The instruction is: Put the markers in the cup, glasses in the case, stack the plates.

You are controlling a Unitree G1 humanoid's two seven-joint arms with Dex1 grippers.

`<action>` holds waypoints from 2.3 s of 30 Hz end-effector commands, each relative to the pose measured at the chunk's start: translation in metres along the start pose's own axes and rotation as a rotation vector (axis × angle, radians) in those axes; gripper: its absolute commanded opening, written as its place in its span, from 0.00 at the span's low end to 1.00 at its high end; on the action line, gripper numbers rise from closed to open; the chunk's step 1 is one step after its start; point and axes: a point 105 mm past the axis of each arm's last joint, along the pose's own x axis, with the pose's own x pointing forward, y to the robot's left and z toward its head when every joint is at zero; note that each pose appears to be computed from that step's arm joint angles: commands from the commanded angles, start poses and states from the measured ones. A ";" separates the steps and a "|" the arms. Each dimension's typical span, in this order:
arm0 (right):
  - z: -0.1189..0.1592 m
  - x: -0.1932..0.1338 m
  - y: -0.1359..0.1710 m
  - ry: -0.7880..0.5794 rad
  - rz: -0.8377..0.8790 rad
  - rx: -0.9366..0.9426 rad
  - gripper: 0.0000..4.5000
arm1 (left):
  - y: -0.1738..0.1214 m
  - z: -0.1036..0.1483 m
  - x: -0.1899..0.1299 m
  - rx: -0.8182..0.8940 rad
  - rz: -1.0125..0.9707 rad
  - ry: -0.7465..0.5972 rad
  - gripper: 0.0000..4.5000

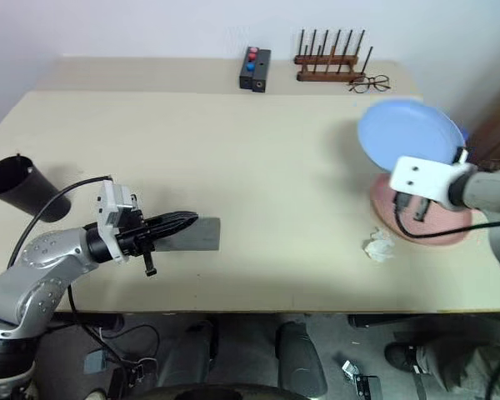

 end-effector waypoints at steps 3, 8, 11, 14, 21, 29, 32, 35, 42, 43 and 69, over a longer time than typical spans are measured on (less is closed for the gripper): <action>-0.003 -0.017 0.004 0.004 0.000 0.005 0.01 | 0.003 0.008 0.007 0.026 -0.037 -0.004 0.00; -0.007 -0.014 0.012 0.024 0.026 0.045 0.44 | 0.003 0.010 0.009 0.025 -0.049 -0.003 0.00; 0.003 -0.018 0.012 -0.027 0.029 0.074 0.76 | 0.002 0.010 0.008 0.022 -0.048 -0.002 0.00; 0.018 -0.020 0.023 -0.106 0.101 0.134 0.76 | 0.001 0.009 0.008 0.021 -0.047 0.000 0.00; 0.031 -0.008 0.061 -0.163 0.237 0.188 0.76 | 0.000 0.008 0.009 0.017 -0.044 -0.002 0.00; 0.023 0.020 0.076 -0.145 0.236 0.184 0.71 | 0.001 0.005 0.006 0.013 -0.025 -0.002 0.00; 0.024 0.024 0.080 -0.153 0.250 0.195 0.47 | 0.002 -0.003 0.002 0.007 -0.018 0.003 0.00; 0.021 0.025 0.079 -0.146 0.248 0.192 0.11 | 0.003 -0.007 -0.001 0.009 -0.012 0.004 0.00; 0.048 0.012 0.032 -0.255 0.091 0.204 0.01 | 0.008 -0.011 -0.007 0.020 0.019 0.002 0.00; 0.050 0.008 0.019 -0.262 0.053 0.202 0.01 | 0.010 -0.011 -0.008 0.024 0.029 0.002 0.00; 0.097 0.039 -0.010 -0.611 0.025 0.287 0.64 | 0.039 -0.012 -0.078 0.124 0.527 0.060 0.00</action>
